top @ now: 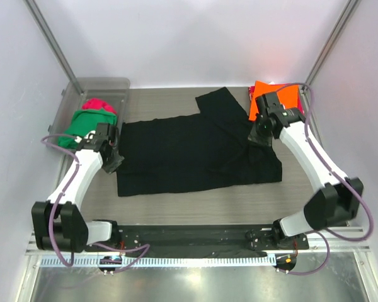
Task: Fold and stack the t-shirts
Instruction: Fold the tshirt
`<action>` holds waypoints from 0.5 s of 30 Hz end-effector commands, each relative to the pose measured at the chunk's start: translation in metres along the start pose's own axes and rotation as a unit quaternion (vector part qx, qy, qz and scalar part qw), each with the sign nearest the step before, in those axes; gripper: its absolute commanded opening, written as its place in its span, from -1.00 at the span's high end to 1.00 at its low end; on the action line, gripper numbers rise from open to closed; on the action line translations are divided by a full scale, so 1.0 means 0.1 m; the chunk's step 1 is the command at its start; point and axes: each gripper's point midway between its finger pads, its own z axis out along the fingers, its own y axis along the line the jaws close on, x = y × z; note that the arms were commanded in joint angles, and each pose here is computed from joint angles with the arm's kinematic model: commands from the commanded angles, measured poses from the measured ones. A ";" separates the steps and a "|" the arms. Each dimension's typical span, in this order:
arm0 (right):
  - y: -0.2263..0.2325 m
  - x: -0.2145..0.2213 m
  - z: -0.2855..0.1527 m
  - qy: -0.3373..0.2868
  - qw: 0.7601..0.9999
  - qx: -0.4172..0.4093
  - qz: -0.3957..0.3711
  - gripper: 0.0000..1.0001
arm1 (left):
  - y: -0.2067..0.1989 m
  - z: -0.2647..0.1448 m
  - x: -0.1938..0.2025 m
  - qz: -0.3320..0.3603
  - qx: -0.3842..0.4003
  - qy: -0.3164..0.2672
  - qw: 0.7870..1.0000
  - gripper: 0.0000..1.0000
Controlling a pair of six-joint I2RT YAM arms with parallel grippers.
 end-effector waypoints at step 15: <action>0.33 -0.96 0.99 0.007 0.999 -0.004 -0.037 0.98 | -0.13 0.50 -0.31 -0.001 -0.013 0.018 1.000 0.94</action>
